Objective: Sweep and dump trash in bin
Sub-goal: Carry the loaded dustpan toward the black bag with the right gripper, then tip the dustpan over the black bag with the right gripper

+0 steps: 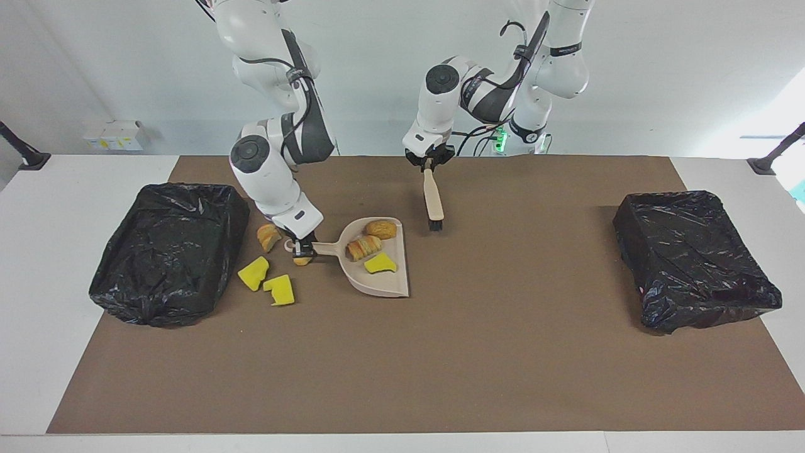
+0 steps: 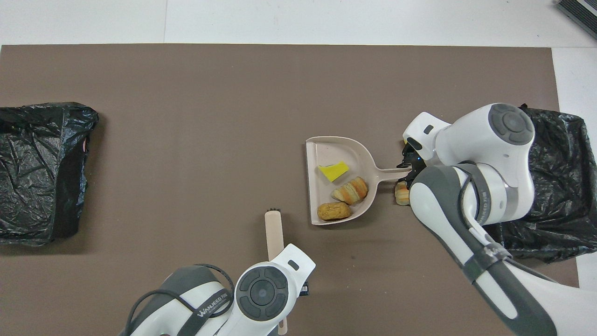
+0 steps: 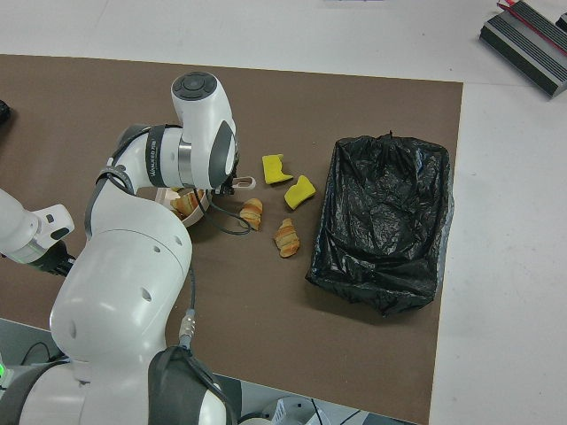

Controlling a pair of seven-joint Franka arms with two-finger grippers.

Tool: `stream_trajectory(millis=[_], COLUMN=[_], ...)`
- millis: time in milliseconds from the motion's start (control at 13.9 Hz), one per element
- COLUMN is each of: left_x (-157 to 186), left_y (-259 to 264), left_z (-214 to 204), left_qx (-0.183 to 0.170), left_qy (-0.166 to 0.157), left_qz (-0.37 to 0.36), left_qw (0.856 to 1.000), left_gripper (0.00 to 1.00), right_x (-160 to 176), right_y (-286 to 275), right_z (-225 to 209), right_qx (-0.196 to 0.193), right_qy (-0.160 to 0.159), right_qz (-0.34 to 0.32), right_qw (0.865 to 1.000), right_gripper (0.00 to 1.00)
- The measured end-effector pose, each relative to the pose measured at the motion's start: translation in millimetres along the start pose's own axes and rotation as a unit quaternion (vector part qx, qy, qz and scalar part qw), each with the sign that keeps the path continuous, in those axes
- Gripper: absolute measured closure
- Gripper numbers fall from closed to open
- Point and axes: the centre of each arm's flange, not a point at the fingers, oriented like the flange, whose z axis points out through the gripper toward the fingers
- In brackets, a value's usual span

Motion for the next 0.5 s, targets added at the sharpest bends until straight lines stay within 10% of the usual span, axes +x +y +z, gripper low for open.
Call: stream_trajectory(millis=[503], left_x=[8.4], left_y=[1.6], left_z=[-0.4], left_qx=[-0.030], left_qy=[-0.039], left_qz=[-0.039], left_qw=[0.998], left_gripper=[0.74], right_x=[-98.7], right_y=[16.2], right_z=[-101.4], right_qx=[0.006], right_qy=[0.044], right_qz=[0.057], right_qw=[0.997], right_gripper=[0.68])
